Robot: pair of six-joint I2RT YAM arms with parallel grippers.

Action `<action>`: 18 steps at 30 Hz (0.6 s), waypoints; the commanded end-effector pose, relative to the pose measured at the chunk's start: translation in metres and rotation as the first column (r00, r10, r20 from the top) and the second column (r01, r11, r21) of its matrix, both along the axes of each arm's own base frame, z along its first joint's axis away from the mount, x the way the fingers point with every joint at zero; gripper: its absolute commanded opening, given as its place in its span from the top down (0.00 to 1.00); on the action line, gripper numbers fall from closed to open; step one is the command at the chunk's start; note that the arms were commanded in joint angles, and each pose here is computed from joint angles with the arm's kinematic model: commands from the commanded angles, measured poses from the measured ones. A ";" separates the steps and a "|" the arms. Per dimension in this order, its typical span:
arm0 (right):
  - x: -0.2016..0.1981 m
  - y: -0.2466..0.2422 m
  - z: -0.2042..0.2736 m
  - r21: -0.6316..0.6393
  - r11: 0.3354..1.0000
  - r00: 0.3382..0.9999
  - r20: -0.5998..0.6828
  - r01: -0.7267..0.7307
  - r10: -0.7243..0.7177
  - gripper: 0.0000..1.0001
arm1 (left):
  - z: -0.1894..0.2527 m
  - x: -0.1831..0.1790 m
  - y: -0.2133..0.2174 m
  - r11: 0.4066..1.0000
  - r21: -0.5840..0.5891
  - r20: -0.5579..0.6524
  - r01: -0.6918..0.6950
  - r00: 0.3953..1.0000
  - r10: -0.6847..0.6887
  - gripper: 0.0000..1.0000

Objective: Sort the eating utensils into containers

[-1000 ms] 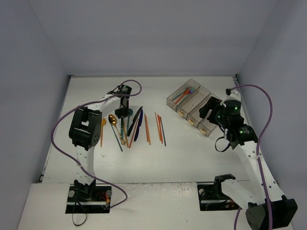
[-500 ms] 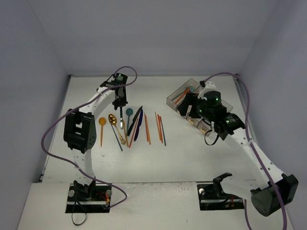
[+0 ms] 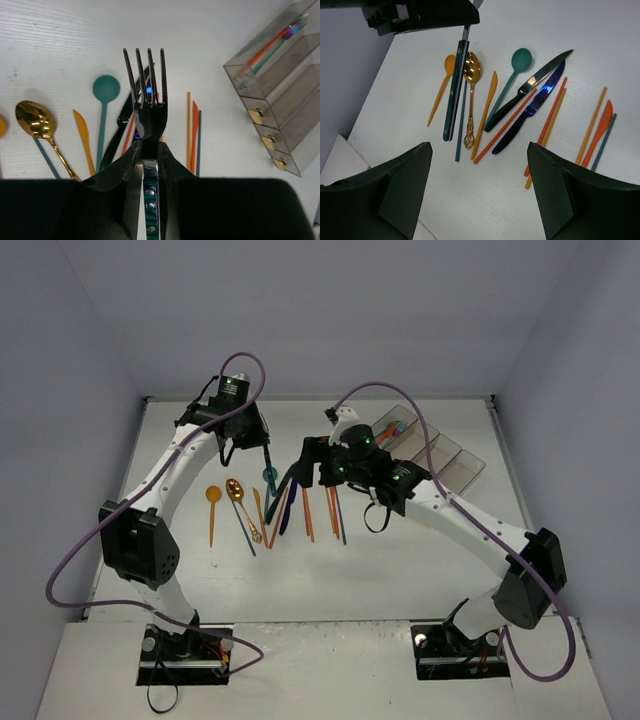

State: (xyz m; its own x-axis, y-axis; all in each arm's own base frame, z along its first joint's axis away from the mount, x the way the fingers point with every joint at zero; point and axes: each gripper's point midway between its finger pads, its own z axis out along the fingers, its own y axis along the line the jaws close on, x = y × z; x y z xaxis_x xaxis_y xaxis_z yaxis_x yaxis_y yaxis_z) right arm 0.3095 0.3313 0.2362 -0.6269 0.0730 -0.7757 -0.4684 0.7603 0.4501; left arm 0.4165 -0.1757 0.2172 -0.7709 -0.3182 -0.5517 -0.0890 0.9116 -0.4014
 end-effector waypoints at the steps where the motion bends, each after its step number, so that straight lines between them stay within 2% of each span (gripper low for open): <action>1: 0.011 0.037 0.038 0.112 0.993 0.996 0.085 -0.049 0.039 0.26 | 0.060 -0.013 -0.021 0.992 -0.127 0.119 0.022 0.993 -0.007 1.00; 10: 0.026 0.070 0.032 0.130 0.988 0.994 0.075 -0.084 0.074 0.32 | 0.071 -0.030 -0.027 0.988 -0.154 0.145 0.028 0.989 -0.005 1.00; 13: 0.028 0.076 0.027 0.135 0.987 0.995 0.063 -0.082 0.075 0.42 | 0.071 -0.032 -0.028 0.988 -0.154 0.148 0.031 0.989 -0.008 1.00; 16: 0.029 0.076 0.026 0.144 0.987 0.997 0.058 -0.067 0.059 0.61 | 0.070 -0.033 -0.026 0.989 -0.144 0.152 0.034 0.988 -0.011 1.00; 18: 0.030 0.075 0.024 0.145 0.988 0.997 0.053 -0.057 0.050 0.78 | 0.070 -0.035 -0.026 0.990 -0.140 0.153 0.035 0.988 -0.013 1.00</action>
State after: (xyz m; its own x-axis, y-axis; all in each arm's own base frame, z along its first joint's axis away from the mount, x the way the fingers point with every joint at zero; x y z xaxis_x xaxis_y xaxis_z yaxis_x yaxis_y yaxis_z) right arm 0.3325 0.3933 0.2148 -0.6611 0.0628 -0.7476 -0.4920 0.7160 0.4952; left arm 0.3823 -0.1995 0.2476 -0.7601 -0.3523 -0.5460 -0.0531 0.8711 -0.4882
